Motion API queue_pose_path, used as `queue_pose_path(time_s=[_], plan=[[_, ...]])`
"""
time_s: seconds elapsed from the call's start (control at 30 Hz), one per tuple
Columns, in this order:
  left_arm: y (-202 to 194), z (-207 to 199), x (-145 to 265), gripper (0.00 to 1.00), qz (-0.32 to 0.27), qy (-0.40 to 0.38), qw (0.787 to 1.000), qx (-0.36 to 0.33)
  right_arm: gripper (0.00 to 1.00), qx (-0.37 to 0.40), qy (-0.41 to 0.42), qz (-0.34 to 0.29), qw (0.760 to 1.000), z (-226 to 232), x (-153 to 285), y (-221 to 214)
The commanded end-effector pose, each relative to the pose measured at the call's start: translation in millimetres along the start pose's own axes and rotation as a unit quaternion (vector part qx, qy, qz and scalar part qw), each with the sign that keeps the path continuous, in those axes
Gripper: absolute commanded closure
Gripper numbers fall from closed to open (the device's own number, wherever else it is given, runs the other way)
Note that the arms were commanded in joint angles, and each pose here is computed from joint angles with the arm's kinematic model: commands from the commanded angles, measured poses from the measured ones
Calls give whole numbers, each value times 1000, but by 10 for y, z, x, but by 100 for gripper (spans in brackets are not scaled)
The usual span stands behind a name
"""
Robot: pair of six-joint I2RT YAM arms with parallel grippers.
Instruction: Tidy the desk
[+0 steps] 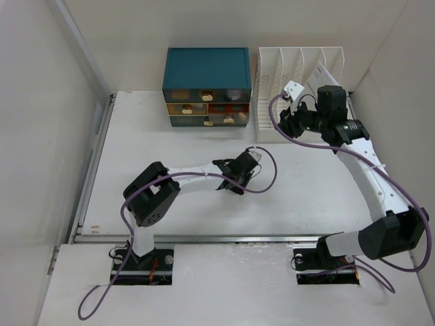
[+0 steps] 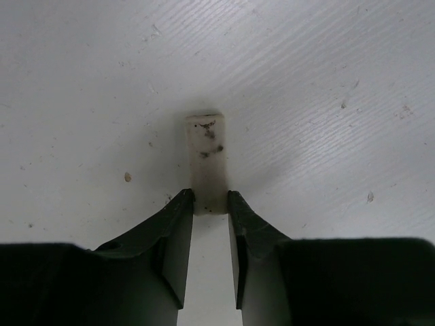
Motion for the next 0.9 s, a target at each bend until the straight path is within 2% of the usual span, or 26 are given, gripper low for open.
queue_pose_path(time_s=[0.0,0.1,0.2,0.33,0.37,0.5,0.7,0.87], plan=[[64,41,9,79,-3,15,1000,-2,59,7,6,-22,1000,27,20,106],[68,52,8,86,-4,20,1000,3,59,6,6,-25,1000,23,58,97],[211,65,130,91,-31,23,999,19,59,7,-8,-32,999,-44,129,113],[558,159,440,97,-93,23,994,49,59,-1,-50,-38,998,-195,200,111],[747,269,589,98,-128,19,989,73,59,2,-69,-40,997,-262,210,129],[1044,580,882,98,-188,14,975,118,59,-1,-88,-47,995,-334,268,105],[1423,998,1121,98,-243,-5,957,158,58,-8,-86,-44,995,-325,253,67],[1727,1349,1127,98,-258,-22,950,174,58,-27,-29,-25,999,-207,66,-88]])
Point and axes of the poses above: each gripper's point midway between its finger pads, its own x axis back along the fingers, its own z axis along the line the jaws close on, y = z × x, the point moved 1 cm from there along x, back along the fingers, and after that the axes turned 6 degrees about -x, right-handed, at the moved point
